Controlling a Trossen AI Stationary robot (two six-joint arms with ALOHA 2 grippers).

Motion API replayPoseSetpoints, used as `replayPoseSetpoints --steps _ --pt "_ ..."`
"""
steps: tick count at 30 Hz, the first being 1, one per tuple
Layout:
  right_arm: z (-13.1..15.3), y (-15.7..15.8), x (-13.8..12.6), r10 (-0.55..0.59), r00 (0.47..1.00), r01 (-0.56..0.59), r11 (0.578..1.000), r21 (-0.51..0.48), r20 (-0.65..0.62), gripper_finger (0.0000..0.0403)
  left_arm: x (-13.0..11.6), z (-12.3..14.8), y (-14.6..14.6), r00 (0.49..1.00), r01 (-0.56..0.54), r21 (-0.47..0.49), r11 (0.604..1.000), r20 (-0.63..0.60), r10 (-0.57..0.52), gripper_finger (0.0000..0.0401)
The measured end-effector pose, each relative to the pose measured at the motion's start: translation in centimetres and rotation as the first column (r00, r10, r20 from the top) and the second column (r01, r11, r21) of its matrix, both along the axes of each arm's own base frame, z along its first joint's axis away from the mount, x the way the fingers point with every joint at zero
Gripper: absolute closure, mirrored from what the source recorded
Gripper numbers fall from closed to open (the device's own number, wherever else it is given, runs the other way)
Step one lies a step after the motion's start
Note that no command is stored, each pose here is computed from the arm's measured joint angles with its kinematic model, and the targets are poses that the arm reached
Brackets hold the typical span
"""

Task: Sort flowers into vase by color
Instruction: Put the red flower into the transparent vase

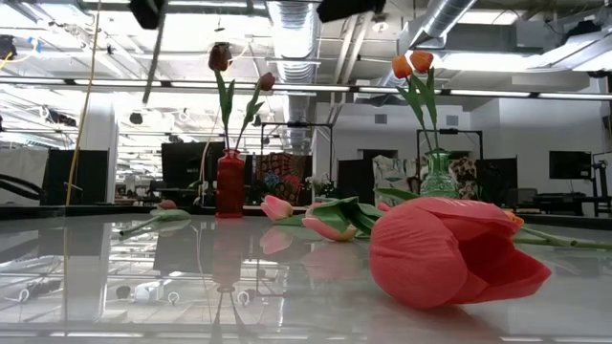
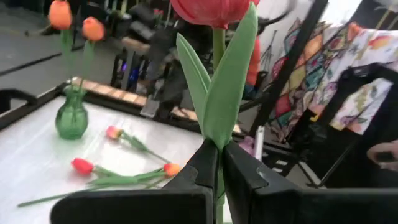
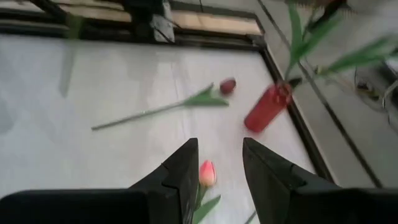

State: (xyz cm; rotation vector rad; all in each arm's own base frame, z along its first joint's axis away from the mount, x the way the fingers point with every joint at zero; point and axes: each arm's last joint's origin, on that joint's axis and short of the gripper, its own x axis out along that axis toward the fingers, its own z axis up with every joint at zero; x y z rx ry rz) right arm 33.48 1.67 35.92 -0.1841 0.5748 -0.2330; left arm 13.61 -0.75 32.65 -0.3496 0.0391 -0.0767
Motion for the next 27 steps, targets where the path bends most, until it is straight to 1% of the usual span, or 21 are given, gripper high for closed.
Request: replayPoseSetpoints --steps 4,8,11,14,19,27 --pt "-1.4 -0.9 0.2 -0.055 0.998 0.057 0.997 0.044 -0.028 0.0252 -0.8 0.2 -1.6 0.997 0.070 0.002 0.998 0.013 -0.070 0.0401" --pt "-2.4 -1.3 0.3 -0.094 0.995 0.096 0.992 0.081 -0.025 0.0252 -1.0 0.1 -3.1 0.985 0.171 0.016 0.985 0.007 -0.171 0.0401" --pt "-3.0 -1.6 0.3 -0.121 0.992 0.123 0.987 0.108 -0.021 0.0253 -1.1 0.1 -4.0 0.973 0.229 0.017 0.973 0.005 -0.229 0.0401" --pt "-3.0 -1.6 0.4 -0.126 0.992 0.127 0.985 0.114 -0.016 0.0253 -1.2 0.2 -4.8 0.961 0.275 0.013 0.961 0.020 -0.275 0.0401" --pt "-3.0 -1.6 0.4 -0.126 0.992 0.127 0.985 0.115 -0.012 0.0253 -1.4 0.8 -5.6 0.942 0.325 0.003 0.946 0.087 -0.324 0.0401" --pt "-3.0 -1.6 0.4 -0.126 0.992 0.127 0.985 0.115 -0.012 0.0253 -0.9 0.8 -6.9 0.927 0.365 -0.002 0.931 0.097 -0.363 0.0401"
